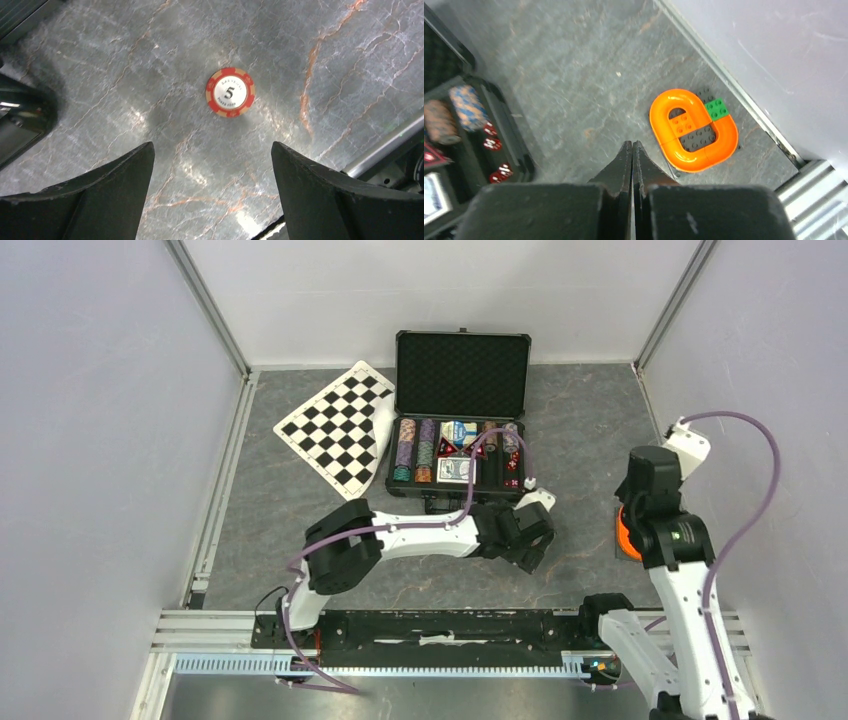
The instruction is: Pack up texas hold em set
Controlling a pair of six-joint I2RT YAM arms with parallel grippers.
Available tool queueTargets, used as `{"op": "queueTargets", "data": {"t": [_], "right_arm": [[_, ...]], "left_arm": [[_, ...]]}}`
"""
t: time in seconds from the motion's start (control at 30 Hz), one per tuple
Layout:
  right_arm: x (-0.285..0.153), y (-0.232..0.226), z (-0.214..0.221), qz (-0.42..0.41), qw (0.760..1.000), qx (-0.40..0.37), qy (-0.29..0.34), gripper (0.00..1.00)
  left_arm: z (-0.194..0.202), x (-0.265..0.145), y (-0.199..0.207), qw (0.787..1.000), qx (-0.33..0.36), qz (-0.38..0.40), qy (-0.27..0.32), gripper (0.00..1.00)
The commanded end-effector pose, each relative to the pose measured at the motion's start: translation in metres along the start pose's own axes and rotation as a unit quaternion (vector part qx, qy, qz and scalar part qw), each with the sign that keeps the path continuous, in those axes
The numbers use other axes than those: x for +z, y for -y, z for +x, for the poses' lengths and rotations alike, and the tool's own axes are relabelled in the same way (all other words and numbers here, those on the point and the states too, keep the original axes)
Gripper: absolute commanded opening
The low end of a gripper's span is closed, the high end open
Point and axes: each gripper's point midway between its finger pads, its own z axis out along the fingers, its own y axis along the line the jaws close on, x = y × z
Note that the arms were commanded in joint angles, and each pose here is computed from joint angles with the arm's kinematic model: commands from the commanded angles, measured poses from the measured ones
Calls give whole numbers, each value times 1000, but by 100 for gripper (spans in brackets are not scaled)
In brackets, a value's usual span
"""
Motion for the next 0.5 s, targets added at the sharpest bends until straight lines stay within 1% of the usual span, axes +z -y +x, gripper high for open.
{"op": "queueTargets", "data": {"t": [0.0, 0.1, 0.23, 0.37, 0.47], "right_arm": [[-28, 9, -46, -11, 993, 73, 88, 1], [-34, 0, -49, -54, 988, 93, 108, 3], [-38, -4, -54, -72, 986, 88, 122, 5], [-45, -10, -59, -102, 981, 85, 138, 6], [-47, -10, -59, -109, 979, 90, 146, 6]], "left_arm": [[-4, 5, 15, 1000, -3, -8, -24, 90], [-1, 16, 10, 998, 14, -40, -48, 87], [-1, 24, 12, 997, 23, -41, -56, 87], [1, 33, 14, 996, 32, -42, -72, 87], [1, 40, 17, 996, 34, -38, -76, 86]]}}
